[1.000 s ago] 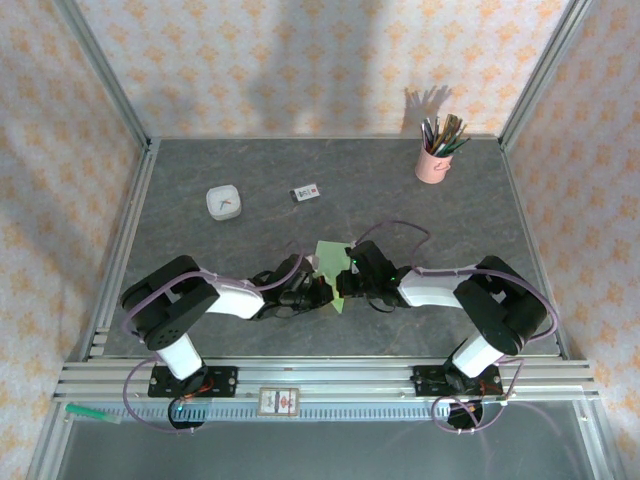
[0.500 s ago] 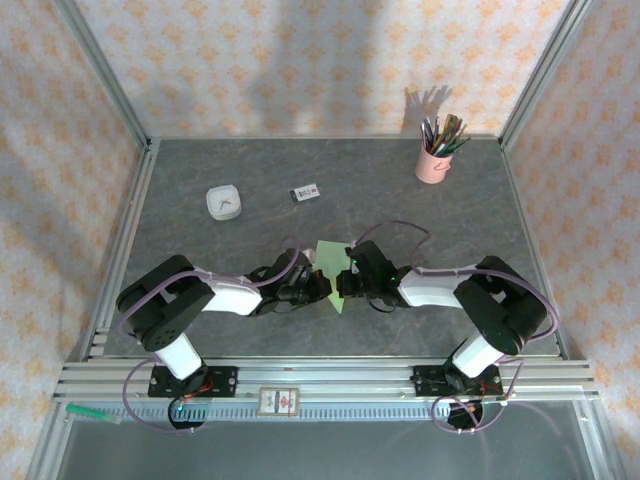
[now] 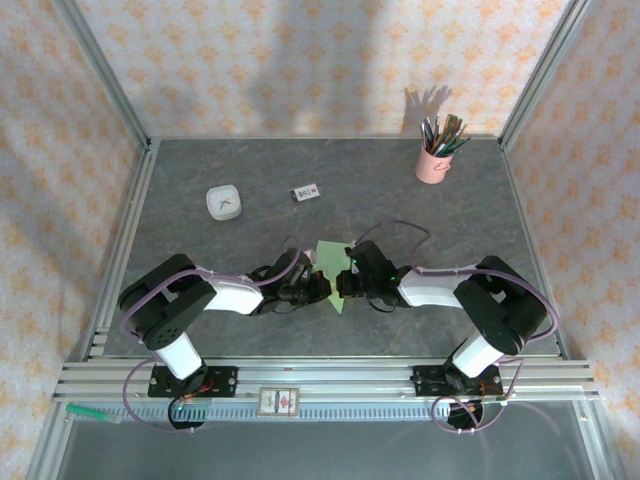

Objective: Fold a paper plane with a square sheet of paper (pick it up from the middle)
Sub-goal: Third fold the triangle at the center of the table.

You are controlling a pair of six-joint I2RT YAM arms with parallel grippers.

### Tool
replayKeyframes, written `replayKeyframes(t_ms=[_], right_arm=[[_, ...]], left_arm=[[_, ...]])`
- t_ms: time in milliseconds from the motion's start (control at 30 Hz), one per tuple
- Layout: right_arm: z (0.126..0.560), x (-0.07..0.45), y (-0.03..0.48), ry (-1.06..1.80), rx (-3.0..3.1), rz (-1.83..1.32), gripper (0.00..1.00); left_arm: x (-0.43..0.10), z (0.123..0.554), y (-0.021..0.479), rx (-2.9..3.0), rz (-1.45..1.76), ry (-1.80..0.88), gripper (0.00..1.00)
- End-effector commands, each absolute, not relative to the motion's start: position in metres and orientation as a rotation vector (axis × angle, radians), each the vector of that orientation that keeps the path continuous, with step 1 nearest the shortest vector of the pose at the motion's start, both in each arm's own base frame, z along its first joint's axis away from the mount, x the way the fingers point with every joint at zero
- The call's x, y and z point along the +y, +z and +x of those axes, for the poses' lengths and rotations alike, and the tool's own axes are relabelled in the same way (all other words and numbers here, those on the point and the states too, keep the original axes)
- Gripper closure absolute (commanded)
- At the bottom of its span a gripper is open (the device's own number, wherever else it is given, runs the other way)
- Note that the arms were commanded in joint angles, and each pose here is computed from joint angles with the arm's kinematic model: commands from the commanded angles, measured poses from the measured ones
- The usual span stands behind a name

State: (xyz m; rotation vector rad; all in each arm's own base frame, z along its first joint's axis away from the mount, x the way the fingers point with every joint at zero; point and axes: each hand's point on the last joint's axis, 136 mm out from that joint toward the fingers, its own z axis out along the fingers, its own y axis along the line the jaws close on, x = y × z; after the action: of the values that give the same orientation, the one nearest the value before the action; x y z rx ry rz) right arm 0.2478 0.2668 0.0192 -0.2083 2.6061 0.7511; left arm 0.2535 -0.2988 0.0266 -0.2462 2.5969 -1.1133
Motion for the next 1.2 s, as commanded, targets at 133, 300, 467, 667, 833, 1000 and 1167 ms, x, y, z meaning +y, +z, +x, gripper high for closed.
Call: replayKeyframes(t_ms=[133, 300, 467, 667, 833, 1000, 1167], right_arm=[[0.229, 0.231, -0.014, 0.549, 2.753, -0.189, 0.99], [0.229, 0.231, -0.015, 0.547, 2.756, -0.189, 0.99], [0.228, 0.231, -0.016, 0.546, 2.759, -0.19, 0.99], [0.229, 0.23, -0.015, 0.543, 2.757, -0.191, 0.99], [0.229, 0.231, -0.016, 0.546, 2.758, -0.192, 0.98], [0.229, 0.232, -0.015, 0.544, 2.759, -0.196, 0.98], [0.231, 0.234, -0.012, 0.551, 2.753, -0.203, 0.97]], left_arm=[[-0.287, 0.269, 0.028, 2.584, -0.244, -1.069, 0.95], [-0.287, 0.265, 0.015, 2.611, -0.24, -1.063, 0.94], [-0.286, 0.268, 0.02, 2.603, -0.234, -1.054, 0.93], [-0.294, 0.268, 0.042, 2.555, -0.212, -1.113, 0.93], [-0.3, 0.269, 0.034, 2.575, -0.193, -1.12, 0.93], [-0.297, 0.265, 0.018, 2.615, -0.197, -1.091, 0.93], [-0.288, 0.26, 0.003, 2.655, -0.208, -1.029, 0.93]])
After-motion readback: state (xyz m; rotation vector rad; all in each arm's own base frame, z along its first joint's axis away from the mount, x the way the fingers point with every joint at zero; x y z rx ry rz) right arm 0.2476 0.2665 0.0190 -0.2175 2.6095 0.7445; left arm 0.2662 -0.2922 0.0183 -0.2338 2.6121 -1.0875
